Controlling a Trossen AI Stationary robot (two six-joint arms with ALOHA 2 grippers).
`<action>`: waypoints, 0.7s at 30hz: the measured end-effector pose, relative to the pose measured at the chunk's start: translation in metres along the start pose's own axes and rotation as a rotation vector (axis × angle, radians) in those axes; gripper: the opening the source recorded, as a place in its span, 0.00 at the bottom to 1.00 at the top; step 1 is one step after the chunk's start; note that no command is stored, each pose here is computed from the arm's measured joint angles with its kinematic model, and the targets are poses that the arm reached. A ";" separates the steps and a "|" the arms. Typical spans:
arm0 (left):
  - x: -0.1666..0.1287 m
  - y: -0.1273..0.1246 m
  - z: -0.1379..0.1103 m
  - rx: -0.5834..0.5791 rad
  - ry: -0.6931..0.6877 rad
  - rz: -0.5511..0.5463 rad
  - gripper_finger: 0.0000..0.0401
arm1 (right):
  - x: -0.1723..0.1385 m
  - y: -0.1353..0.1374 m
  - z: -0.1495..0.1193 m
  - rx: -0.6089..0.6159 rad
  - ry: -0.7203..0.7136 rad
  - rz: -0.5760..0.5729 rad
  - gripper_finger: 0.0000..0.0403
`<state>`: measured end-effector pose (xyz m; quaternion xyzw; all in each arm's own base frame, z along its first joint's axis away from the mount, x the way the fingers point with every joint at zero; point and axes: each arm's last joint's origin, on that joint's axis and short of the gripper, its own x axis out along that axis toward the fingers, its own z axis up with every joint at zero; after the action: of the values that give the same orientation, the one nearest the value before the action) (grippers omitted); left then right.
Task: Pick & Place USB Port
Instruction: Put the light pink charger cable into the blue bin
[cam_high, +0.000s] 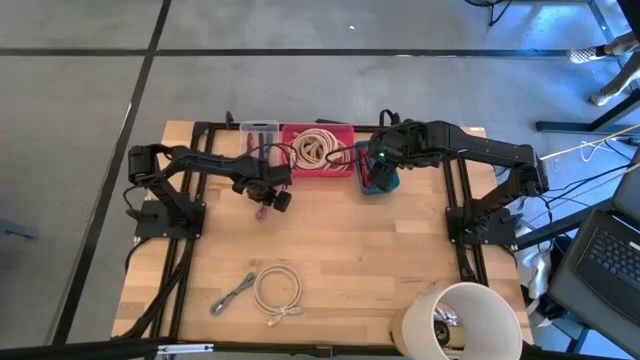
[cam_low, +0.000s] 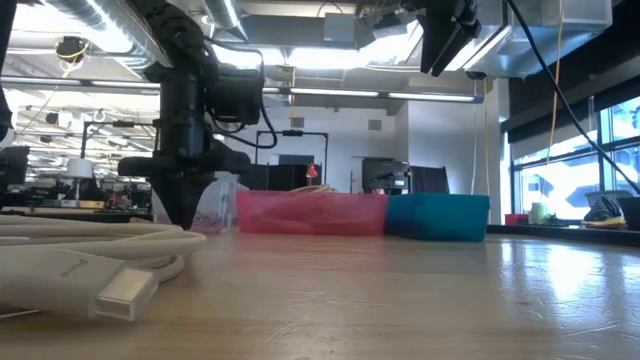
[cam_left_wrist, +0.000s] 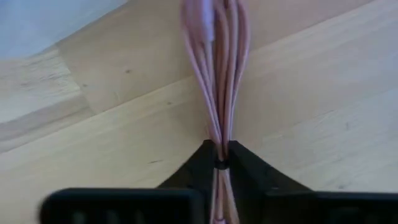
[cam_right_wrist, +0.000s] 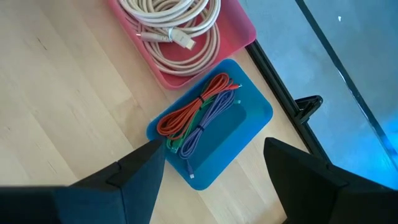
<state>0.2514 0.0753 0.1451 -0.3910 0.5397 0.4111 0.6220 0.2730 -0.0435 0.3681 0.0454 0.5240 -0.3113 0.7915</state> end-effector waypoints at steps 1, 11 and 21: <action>0.001 0.001 0.000 0.000 -0.006 -0.006 0.06 | 0.000 0.000 0.000 0.000 0.000 0.000 0.68; -0.007 -0.001 -0.008 0.020 -0.041 -0.056 0.01 | 0.000 0.000 0.000 0.000 0.001 0.000 0.68; -0.069 0.002 -0.028 -0.027 -0.193 -0.272 0.01 | 0.000 0.000 0.000 0.000 0.000 -0.001 0.68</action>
<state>0.2348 0.0439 0.2103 -0.4275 0.4141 0.3659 0.7155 0.2729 -0.0436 0.3681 0.0452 0.5243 -0.3114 0.7913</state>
